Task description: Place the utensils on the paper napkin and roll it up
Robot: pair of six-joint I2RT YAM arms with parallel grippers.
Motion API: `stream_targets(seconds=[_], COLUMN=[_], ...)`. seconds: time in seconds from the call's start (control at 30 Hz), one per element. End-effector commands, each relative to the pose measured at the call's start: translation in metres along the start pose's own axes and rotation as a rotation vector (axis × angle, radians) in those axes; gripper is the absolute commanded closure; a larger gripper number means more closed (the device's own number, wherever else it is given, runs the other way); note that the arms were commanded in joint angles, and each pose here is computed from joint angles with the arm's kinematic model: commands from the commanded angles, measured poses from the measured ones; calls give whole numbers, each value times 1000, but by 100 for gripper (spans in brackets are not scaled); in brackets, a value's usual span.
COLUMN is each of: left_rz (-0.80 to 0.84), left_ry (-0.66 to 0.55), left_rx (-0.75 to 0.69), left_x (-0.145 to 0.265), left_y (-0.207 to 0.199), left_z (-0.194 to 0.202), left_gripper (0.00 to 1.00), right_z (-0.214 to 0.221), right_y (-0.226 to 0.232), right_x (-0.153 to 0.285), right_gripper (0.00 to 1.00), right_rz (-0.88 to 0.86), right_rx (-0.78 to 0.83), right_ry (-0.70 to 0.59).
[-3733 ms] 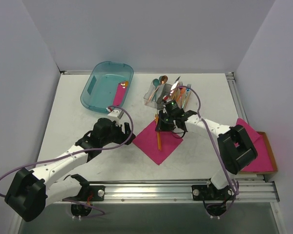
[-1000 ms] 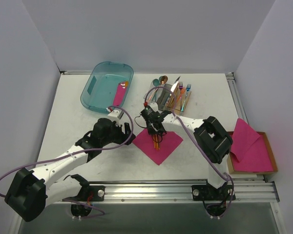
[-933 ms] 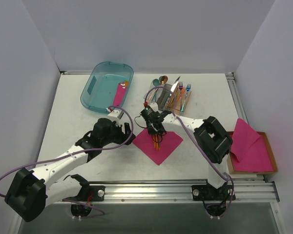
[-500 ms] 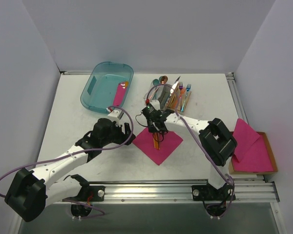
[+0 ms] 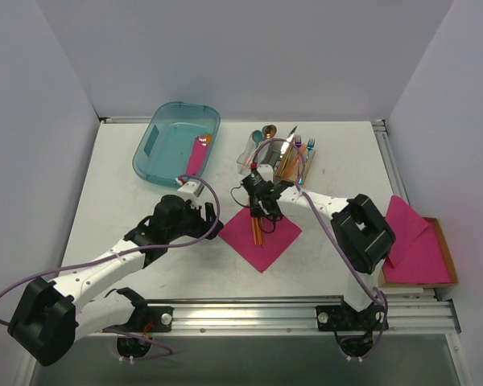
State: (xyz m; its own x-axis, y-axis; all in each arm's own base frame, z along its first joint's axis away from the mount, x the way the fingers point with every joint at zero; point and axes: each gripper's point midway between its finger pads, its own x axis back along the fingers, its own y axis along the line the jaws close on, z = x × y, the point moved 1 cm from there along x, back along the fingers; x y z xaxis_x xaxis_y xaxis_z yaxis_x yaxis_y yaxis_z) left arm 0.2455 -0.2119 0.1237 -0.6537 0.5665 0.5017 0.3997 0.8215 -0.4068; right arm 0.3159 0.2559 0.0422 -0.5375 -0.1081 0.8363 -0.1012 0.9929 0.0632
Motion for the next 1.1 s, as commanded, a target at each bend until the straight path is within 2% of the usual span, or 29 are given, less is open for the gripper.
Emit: stream_targets(seconds=[0.0,0.23,0.5,0.63,0.73,1.0,1.07], left_rz=[24,23,23,23,22,33,34], left_ry=[-23,-25,-25,-22,-15,-19,-18], left_rx=[-16,-16,-16,-15,-15,-16,-18], left_x=[0,0,0,-1,-2,-3,-2], left_y=[-4,-4,-4,-4,-3,-6,-7], left_z=[-6,-7,-7,-6,-5,-7,-7], left_gripper=[19,19,19,19,19,19,19], right_z=[-3,-4,-6,-10,-6,20,32], right_y=[-1,0,0,-6,-24,-89,-99], right_x=[3,3,5,12,21,30,27], right_gripper=[89,90,80,79,80,99,100], right_rz=[-7,-23,-22,-5,22,106,128], right_rx=[-34,-42,-46,-64,-86,-211,-219], right_ry=[-20,-26,-33,-51,-53,-27,-7])
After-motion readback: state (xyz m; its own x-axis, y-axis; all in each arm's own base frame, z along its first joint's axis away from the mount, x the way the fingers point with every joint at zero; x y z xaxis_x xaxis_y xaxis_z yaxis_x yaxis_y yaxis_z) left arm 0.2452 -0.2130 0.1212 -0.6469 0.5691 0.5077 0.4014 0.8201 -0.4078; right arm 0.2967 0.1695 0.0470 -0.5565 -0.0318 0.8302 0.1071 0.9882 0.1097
